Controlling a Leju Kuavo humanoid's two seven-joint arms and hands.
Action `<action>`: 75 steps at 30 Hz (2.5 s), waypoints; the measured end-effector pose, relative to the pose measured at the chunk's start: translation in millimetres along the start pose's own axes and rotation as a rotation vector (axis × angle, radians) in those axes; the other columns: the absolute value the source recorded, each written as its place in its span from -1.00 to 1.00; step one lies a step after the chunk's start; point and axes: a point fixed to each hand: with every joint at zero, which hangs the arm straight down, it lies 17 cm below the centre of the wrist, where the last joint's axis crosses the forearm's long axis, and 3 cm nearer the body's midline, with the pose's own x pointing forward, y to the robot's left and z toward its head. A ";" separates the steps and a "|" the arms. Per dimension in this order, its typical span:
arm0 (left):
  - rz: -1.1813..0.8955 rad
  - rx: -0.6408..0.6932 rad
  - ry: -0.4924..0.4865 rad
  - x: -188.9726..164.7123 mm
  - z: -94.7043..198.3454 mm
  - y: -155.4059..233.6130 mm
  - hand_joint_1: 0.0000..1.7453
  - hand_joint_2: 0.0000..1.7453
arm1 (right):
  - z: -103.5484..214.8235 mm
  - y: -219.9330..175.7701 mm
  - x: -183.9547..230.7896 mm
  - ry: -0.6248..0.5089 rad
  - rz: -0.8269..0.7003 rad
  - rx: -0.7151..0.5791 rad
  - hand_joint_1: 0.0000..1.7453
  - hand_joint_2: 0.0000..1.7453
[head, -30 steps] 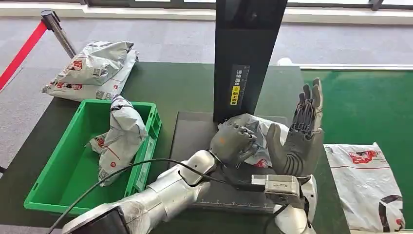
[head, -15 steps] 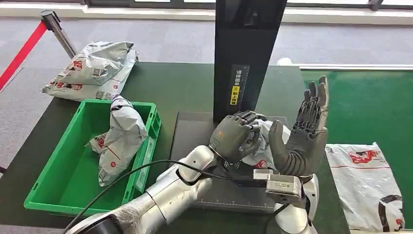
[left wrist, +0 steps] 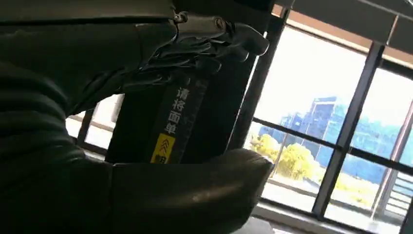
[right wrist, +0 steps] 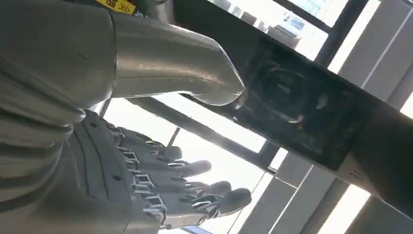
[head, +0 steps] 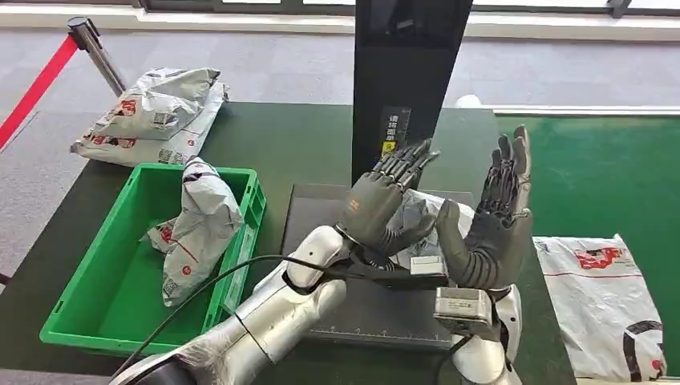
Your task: Moved the parcel from conveyor to table for the left to box.
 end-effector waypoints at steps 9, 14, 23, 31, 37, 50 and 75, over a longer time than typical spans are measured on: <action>0.066 -0.235 0.072 -9.4 9.5 -60.7 -1.00 -1.00 | 4.1 15.5 -9.2 0.019 -0.017 0.060 -1.00 1.00; 0.089 -0.591 0.073 -3.0 62.6 -144.8 -1.00 1.00 | -1.5 31.6 0.8 -0.019 -0.043 0.111 -1.00 1.00; -0.015 -0.926 0.111 -21.6 156.0 -219.5 -1.00 1.00 | -8.8 50.3 8.7 -0.038 -0.079 0.157 -1.00 1.00; -0.080 -0.950 0.137 -40.7 165.5 -222.2 1.00 1.00 | -11.9 56.0 9.9 -0.038 -0.086 0.166 -1.00 1.00; -0.197 -0.645 0.153 -60.5 125.2 -187.2 1.00 1.00 | -10.9 56.1 10.4 -0.038 -0.069 0.169 -1.00 1.00; -0.239 -0.378 0.144 -70.7 97.7 -143.3 1.00 1.00 | -10.1 51.5 11.5 -0.038 -0.051 0.152 -1.00 1.00; -0.266 0.461 0.263 -105.9 145.9 102.0 1.00 1.00 | 24.2 38.2 1.5 0.010 -0.028 0.150 -1.00 1.00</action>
